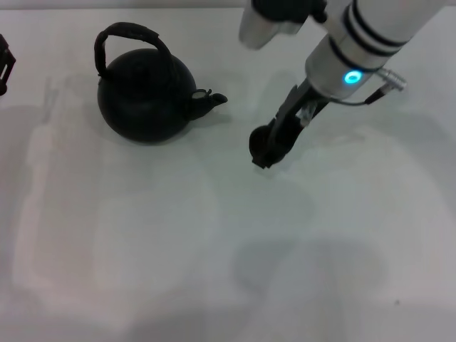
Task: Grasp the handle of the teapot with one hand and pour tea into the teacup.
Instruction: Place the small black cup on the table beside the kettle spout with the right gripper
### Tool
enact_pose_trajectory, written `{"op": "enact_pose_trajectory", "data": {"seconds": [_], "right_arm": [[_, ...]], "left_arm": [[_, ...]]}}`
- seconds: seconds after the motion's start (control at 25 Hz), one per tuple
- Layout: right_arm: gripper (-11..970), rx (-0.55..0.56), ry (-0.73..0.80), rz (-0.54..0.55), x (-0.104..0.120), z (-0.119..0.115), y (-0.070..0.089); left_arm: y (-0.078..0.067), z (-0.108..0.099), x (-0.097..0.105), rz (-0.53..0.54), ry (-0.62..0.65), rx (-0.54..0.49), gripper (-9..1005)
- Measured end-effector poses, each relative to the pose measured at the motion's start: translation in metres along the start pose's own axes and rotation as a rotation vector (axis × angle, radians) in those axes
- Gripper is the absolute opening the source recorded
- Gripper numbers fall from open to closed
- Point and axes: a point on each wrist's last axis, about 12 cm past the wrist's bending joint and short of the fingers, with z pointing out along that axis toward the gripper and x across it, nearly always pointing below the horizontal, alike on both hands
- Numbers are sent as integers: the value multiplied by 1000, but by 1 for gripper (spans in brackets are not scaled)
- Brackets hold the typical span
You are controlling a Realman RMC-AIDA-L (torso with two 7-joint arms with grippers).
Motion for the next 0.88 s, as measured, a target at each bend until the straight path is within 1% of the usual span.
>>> {"op": "enact_pose_trajectory", "data": {"seconds": [0.12, 0.32, 0.88], "right_arm": [[728, 20, 27, -15, 0, 8, 5], [728, 9, 12, -25, 1, 13, 12], [727, 9, 6, -14, 4, 19, 13]], "left_arm": [[-1, 0, 0, -2, 0, 1, 826], [-1, 0, 0, -3, -1, 1, 825], [0, 0, 0, -8, -2, -10, 826]]}}
